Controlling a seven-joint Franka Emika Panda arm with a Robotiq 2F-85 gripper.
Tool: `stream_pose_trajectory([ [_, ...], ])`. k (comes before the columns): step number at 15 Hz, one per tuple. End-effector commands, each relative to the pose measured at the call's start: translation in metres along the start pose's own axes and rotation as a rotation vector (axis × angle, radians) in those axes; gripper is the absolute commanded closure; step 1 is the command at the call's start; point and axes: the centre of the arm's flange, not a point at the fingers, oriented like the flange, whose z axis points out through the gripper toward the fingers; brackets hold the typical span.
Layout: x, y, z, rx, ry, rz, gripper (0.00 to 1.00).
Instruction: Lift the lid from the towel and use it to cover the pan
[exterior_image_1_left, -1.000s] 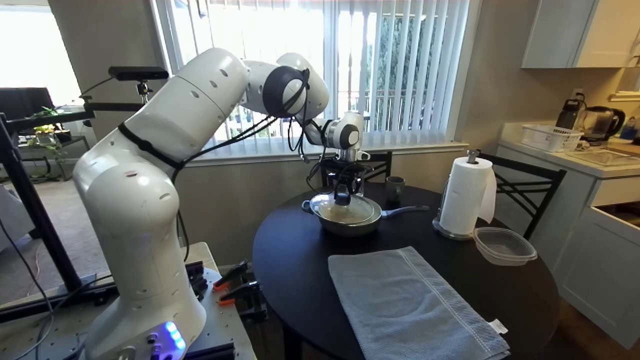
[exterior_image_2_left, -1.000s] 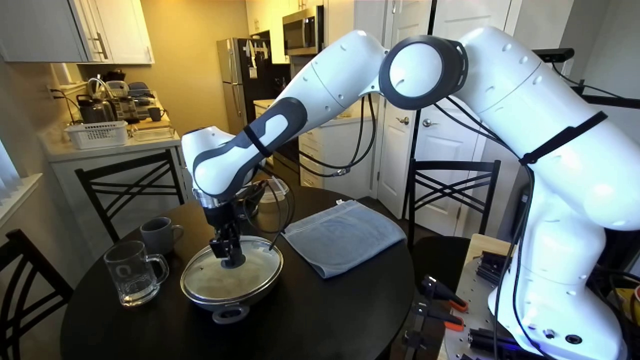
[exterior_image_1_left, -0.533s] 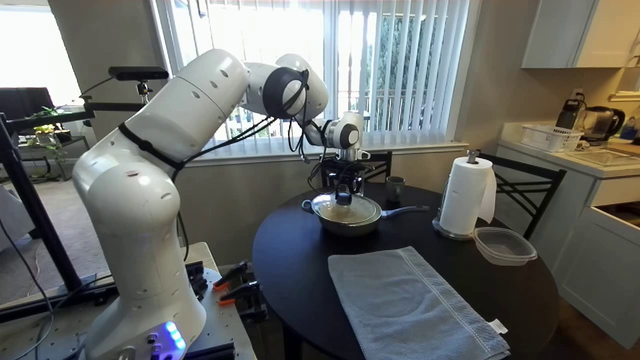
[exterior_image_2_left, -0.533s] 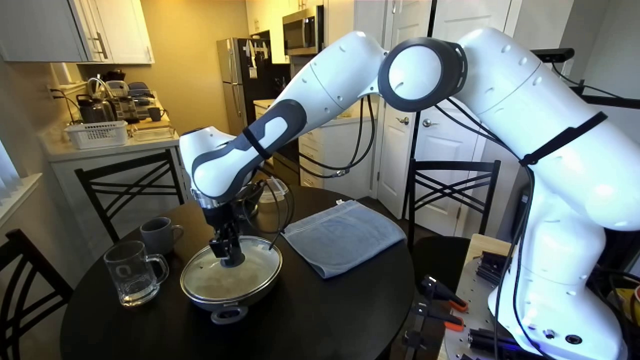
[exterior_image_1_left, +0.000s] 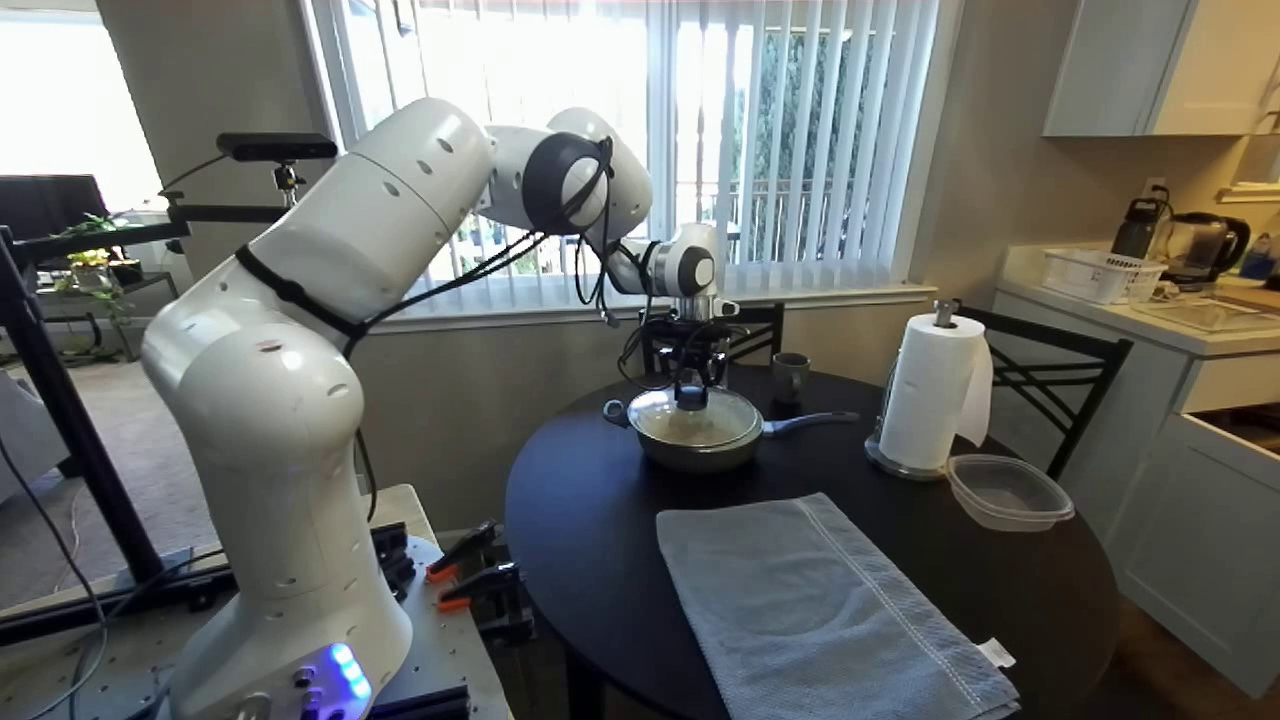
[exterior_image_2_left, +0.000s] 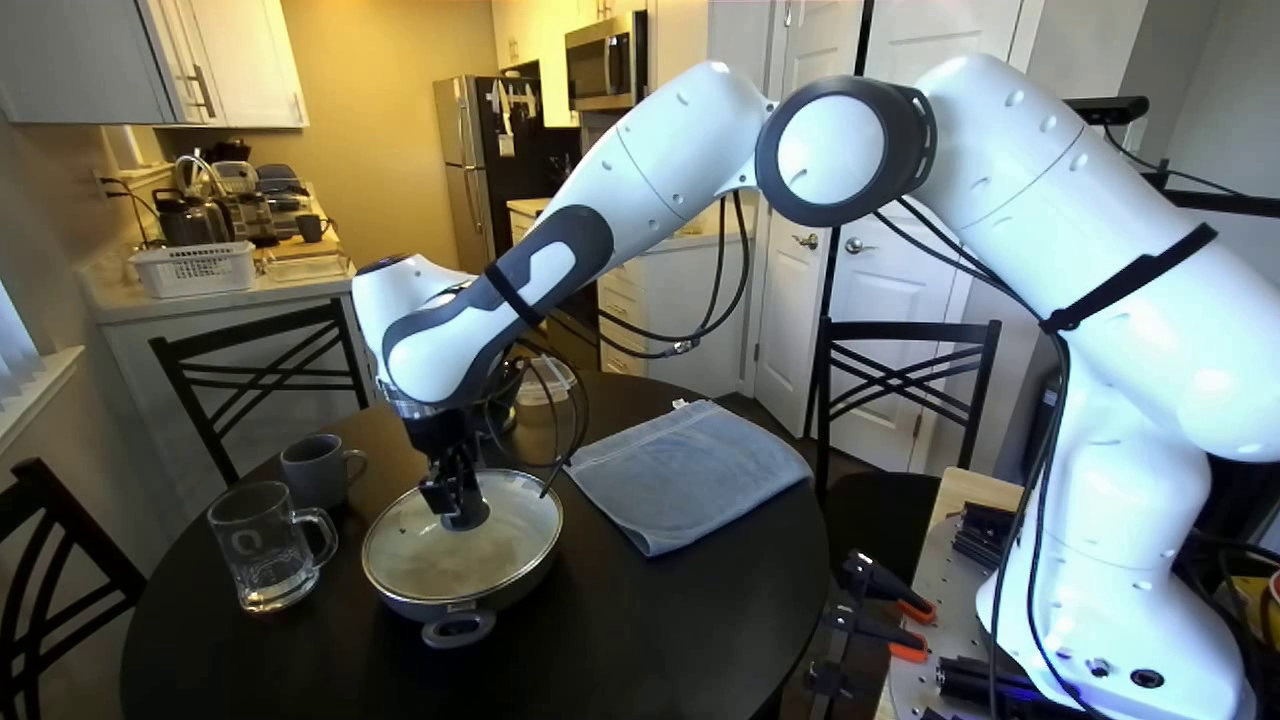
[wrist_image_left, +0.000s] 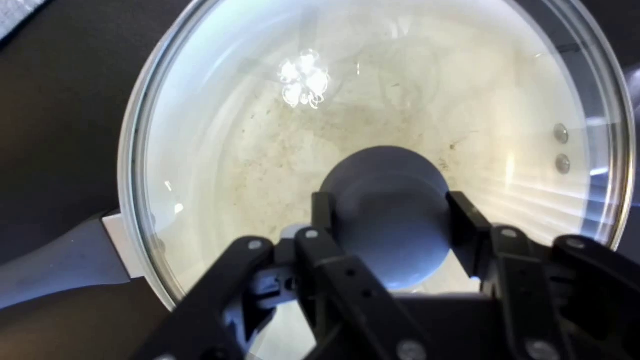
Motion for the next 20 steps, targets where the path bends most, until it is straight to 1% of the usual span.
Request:
stream_pose_trajectory([
  [1,0.0,0.008,-0.01,-0.024,0.022,0.002,0.67],
  [5,0.005,0.016,-0.013,-0.029,0.027,0.022,0.67],
  [8,0.005,0.019,-0.007,-0.031,0.02,0.027,0.67],
  [11,0.006,0.015,0.002,-0.031,0.008,0.023,0.67],
  [14,0.008,0.008,0.003,-0.024,0.011,0.016,0.67],
  [18,0.008,-0.001,-0.003,-0.013,0.037,0.016,0.67],
  [20,0.008,-0.005,-0.007,0.01,0.066,0.019,0.67],
])
